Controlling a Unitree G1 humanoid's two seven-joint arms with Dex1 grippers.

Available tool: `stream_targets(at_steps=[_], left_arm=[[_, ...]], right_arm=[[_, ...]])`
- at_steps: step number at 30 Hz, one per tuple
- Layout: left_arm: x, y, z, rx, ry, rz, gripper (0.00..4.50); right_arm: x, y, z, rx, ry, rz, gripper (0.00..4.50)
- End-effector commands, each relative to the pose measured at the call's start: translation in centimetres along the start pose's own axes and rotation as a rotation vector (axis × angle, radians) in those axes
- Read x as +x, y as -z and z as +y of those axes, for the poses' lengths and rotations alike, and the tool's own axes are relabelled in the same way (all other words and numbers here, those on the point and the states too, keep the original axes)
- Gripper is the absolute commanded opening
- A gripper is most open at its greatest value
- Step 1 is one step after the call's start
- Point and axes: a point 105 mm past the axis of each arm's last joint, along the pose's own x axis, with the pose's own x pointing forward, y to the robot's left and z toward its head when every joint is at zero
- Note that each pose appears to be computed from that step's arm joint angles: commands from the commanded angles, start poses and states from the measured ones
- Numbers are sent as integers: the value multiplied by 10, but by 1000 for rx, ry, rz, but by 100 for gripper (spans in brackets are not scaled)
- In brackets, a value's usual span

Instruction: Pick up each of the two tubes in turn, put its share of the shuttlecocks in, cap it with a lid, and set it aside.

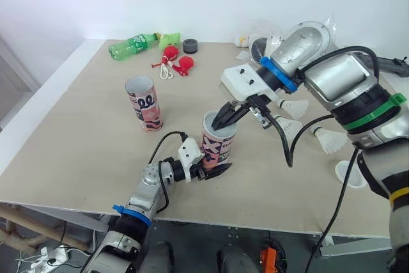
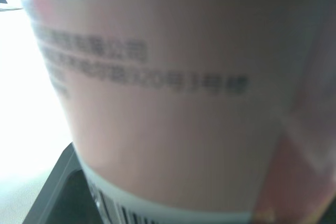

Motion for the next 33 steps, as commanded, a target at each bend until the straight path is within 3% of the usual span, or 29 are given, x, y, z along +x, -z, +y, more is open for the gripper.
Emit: stream_targets(at_steps=[1,16,21,26,29,30,32,33], left_arm=[[-4,24,-9,-84,-7,53,312],[-3,24,-8,-86,-11,48,312],[-4,23,-7,-80,-12,47,312],[-6,22,-7,-77,1,53,312],[-9,22,-7,-78,25,67,312],[-11,22,-7,-78,35,75,312],[-14,23,-7,-79,51,90,312],[-16,23,-6,-79,58,96,312]], right_arm=[[22,20,16,43,-118,72,5],[13,6,0,42,-47,3,5],[-25,-20,-12,68,83,-165,5],[-62,-31,1,170,201,-369,5],[-71,-10,21,308,310,-416,109],[-72,0,30,367,349,-430,123],[-69,15,46,467,417,-463,205],[-67,21,52,508,450,-483,270]])
